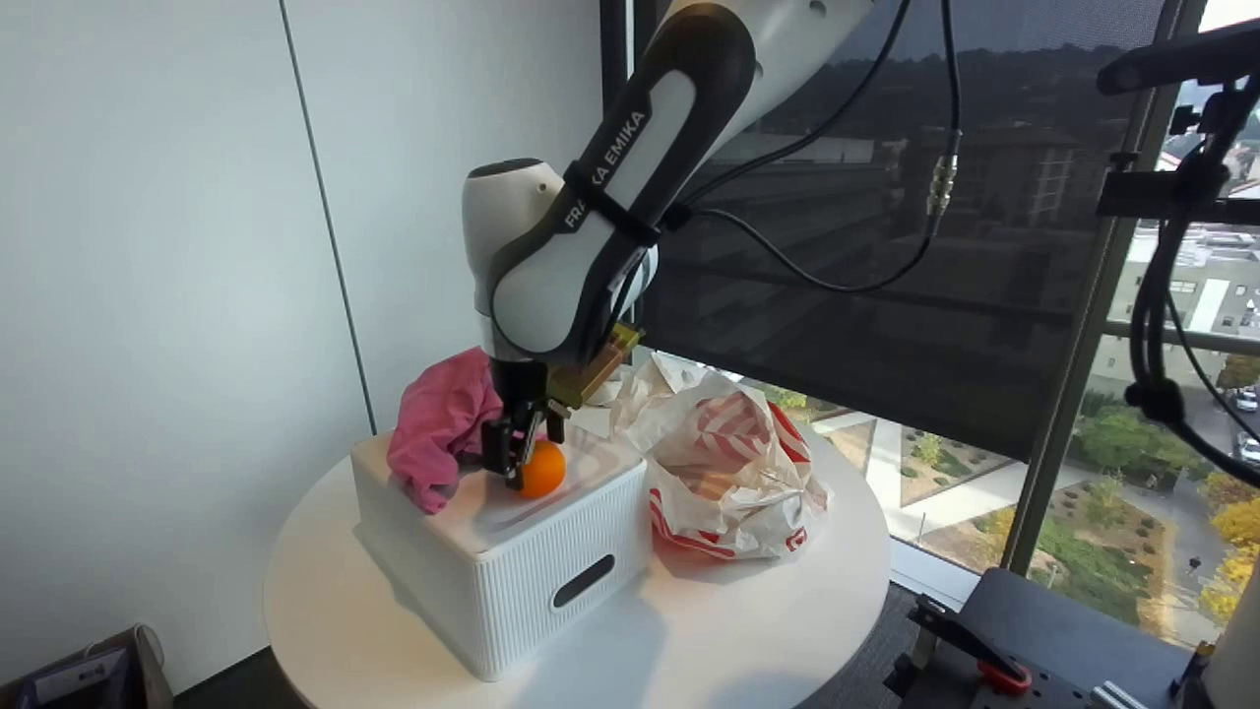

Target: Remove the items from the white basket and put them in the plastic bag

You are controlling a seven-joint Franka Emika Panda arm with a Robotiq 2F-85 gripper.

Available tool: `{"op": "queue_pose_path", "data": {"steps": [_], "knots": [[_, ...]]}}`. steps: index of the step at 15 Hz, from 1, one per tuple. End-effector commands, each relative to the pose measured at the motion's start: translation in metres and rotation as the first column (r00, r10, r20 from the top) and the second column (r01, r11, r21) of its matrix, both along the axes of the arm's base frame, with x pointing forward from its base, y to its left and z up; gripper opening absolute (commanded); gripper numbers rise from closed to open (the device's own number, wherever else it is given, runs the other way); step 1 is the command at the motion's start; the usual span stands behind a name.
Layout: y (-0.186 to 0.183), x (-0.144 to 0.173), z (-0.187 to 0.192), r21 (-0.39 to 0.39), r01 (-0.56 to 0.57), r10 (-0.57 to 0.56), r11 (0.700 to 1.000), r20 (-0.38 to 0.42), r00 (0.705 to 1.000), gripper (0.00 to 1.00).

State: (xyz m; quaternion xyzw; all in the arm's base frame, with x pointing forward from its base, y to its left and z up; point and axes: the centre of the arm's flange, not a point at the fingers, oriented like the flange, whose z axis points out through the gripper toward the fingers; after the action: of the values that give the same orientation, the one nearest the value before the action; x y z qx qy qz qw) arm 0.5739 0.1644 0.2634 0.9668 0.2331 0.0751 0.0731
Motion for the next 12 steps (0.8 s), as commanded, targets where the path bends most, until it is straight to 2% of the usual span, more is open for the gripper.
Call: {"op": "queue_pose_path", "data": {"steps": [1,3,4,5,7,9,12], "knots": [[-0.001,0.021,-0.008,-0.037,-0.022,0.025,0.999,0.065,0.998,1.0],[-0.005,0.024,-0.012,-0.062,-0.04,0.044,0.997,0.072,0.996,1.0],[-0.008,0.025,-0.014,-0.07,-0.044,0.049,0.997,0.069,0.996,0.75],[-0.011,0.025,-0.014,-0.079,-0.041,0.046,0.996,0.072,0.996,0.73],[-0.018,0.024,-0.009,-0.081,-0.027,0.032,0.996,0.061,0.998,0.58],[-0.03,0.023,0.004,-0.068,0.012,-0.008,0.998,0.052,0.999,0.57],[-0.071,0.017,0.04,-0.067,0.148,-0.144,0.987,0.061,0.988,0.57]]}}
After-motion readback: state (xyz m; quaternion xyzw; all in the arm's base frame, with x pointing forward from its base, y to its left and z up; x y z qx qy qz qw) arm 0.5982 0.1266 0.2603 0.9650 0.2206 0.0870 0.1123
